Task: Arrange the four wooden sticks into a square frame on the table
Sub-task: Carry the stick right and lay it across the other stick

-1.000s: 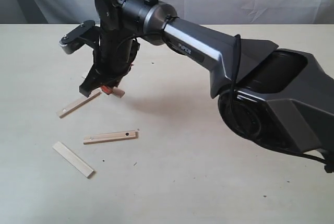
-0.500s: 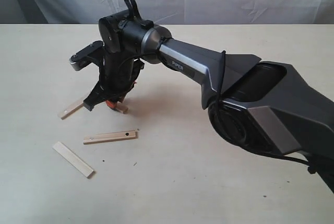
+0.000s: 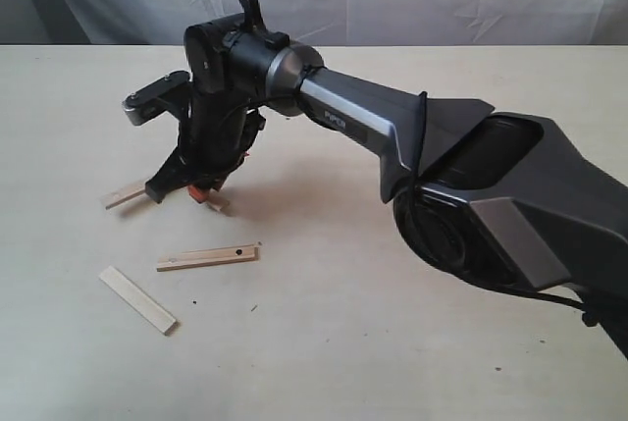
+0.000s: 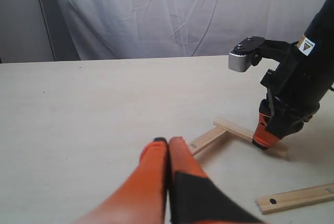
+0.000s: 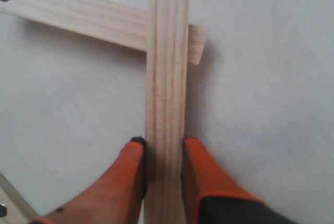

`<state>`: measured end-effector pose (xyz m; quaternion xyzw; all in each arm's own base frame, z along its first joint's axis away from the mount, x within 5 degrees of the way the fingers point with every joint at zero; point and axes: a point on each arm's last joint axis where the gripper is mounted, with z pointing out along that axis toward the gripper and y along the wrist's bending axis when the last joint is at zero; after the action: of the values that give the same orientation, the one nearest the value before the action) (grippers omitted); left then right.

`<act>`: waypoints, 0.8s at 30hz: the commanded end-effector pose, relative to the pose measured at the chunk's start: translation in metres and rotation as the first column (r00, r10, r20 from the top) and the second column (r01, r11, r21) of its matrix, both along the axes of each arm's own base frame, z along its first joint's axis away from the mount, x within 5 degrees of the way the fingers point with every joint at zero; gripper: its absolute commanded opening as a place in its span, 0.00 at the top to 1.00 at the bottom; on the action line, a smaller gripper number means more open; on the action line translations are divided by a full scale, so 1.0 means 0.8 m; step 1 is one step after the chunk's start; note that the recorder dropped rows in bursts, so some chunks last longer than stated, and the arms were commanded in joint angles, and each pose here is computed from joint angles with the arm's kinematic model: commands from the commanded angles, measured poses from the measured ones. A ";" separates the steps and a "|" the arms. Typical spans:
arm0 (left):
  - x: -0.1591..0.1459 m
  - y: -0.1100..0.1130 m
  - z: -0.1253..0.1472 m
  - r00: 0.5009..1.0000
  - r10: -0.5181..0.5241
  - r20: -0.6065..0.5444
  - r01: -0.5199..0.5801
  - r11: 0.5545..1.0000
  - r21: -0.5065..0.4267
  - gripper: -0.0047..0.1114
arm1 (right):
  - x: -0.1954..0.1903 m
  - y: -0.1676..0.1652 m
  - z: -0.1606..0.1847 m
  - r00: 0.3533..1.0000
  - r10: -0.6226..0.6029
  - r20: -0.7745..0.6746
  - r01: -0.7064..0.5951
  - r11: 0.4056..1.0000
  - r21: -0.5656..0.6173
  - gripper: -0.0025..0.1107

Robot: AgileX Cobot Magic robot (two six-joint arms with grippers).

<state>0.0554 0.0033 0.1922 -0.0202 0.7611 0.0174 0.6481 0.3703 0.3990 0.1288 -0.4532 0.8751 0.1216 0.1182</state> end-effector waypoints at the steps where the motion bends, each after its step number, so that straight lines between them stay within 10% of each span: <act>1: 0.000 0.000 0.000 1.000 -0.006 0.012 0.006 1.000 0.000 0.96 | 0.013 -0.020 0.022 0.997 0.000 0.074 0.006 0.997 -0.078 0.98; 12: 0.000 0.000 0.000 1.000 -0.006 0.012 0.006 1.000 0.000 0.96 | 0.056 -0.204 0.035 0.904 -0.412 -0.117 0.390 0.905 -0.169 0.98; 16: 0.000 0.000 0.000 1.000 -0.006 0.012 0.006 1.000 0.000 0.96 | 0.036 -0.228 0.015 0.747 -0.656 -0.104 0.654 0.754 -0.064 0.98; 24: 0.000 0.000 0.000 1.000 -0.006 0.012 0.006 1.000 0.000 0.96 | 0.031 -0.231 0.003 0.690 -0.713 -0.122 0.709 0.700 -0.085 0.98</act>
<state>0.0554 0.0033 0.1922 -0.0202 0.7611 0.0174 0.6481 0.3934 0.2168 0.1307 -0.0760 0.9902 0.0885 0.0773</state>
